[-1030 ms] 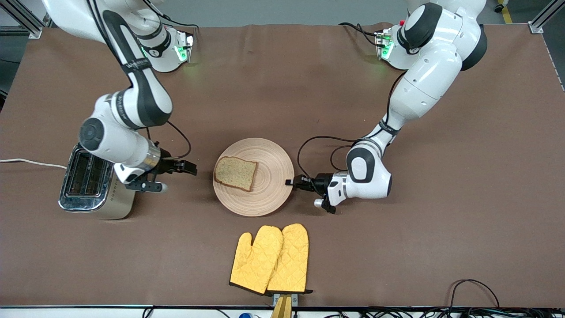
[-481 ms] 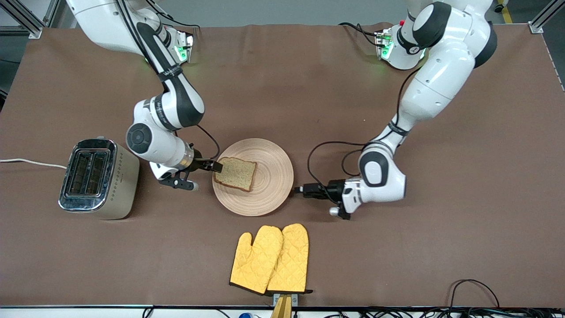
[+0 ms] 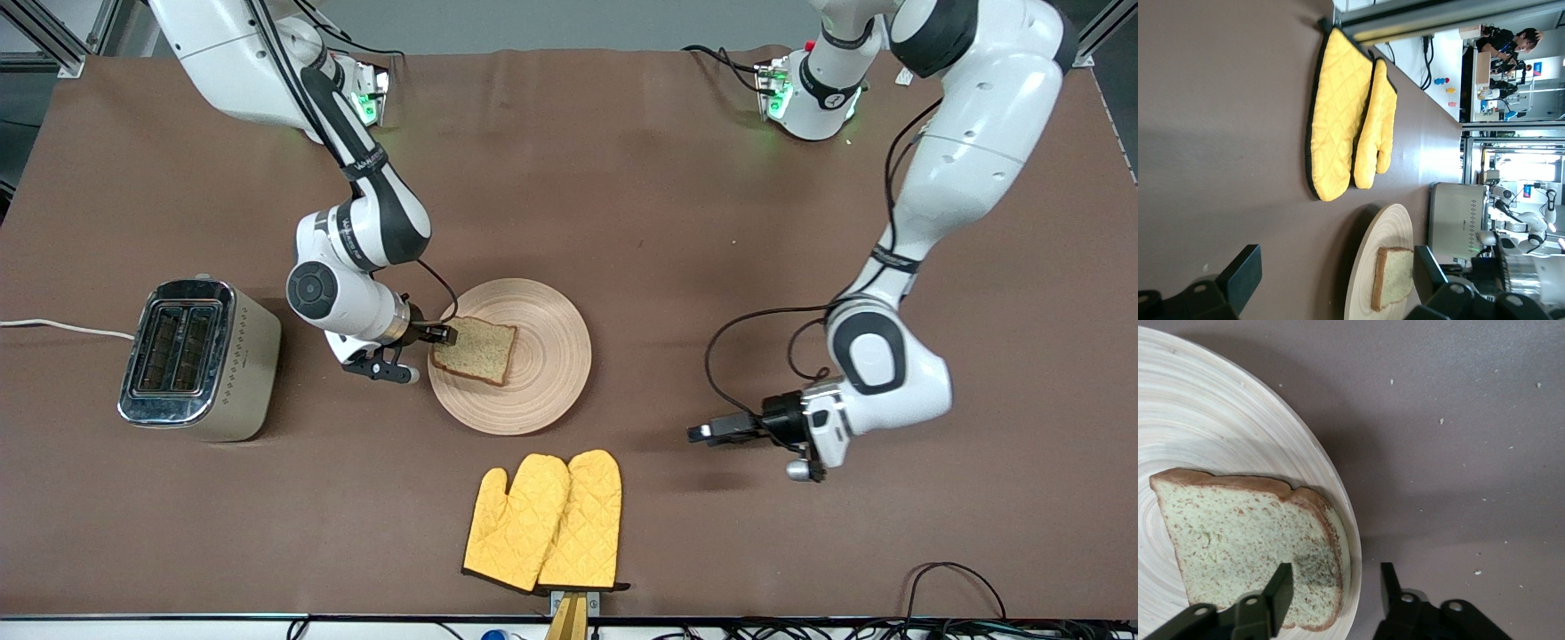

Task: Move plate and put bread in toaster
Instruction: 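Grasp the bread with the right gripper while the left gripper withdraws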

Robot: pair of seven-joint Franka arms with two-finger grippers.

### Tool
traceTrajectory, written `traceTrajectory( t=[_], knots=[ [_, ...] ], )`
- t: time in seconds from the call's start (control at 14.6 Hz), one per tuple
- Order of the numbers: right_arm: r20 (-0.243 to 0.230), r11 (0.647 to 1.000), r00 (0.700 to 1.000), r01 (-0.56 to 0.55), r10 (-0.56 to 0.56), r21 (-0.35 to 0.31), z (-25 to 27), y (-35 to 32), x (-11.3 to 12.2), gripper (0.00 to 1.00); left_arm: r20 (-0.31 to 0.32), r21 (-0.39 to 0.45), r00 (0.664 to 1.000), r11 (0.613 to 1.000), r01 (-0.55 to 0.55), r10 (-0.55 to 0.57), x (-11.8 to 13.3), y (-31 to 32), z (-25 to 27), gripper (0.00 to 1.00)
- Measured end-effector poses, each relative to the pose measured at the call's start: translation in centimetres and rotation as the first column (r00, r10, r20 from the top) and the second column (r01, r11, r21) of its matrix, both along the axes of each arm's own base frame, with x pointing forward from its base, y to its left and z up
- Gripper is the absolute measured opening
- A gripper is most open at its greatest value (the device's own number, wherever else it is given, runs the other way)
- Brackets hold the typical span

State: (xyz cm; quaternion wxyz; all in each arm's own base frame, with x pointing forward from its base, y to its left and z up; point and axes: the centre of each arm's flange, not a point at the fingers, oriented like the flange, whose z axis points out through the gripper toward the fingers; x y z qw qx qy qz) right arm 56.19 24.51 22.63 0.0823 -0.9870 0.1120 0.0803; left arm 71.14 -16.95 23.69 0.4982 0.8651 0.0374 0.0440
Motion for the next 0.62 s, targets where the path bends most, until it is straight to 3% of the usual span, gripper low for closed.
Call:
traceTrajectory(
  t=[0.34,0.62],
  knots=[
    [0.002,1.0,1.0,0.002,-0.002,0.0,0.1,0.0,0.1,0.49,-0.057,0.175,0.997,0.983,0.058,-0.048,0.0,5.3,12.2,1.0],
    [0.002,1.0,1.0,0.01,-0.01,0.0,0.1,0.0,0.1,0.38,-0.145,0.394,0.989,0.918,0.042,0.017,-2.2,6.5,20.3,1.0]
  ],
)
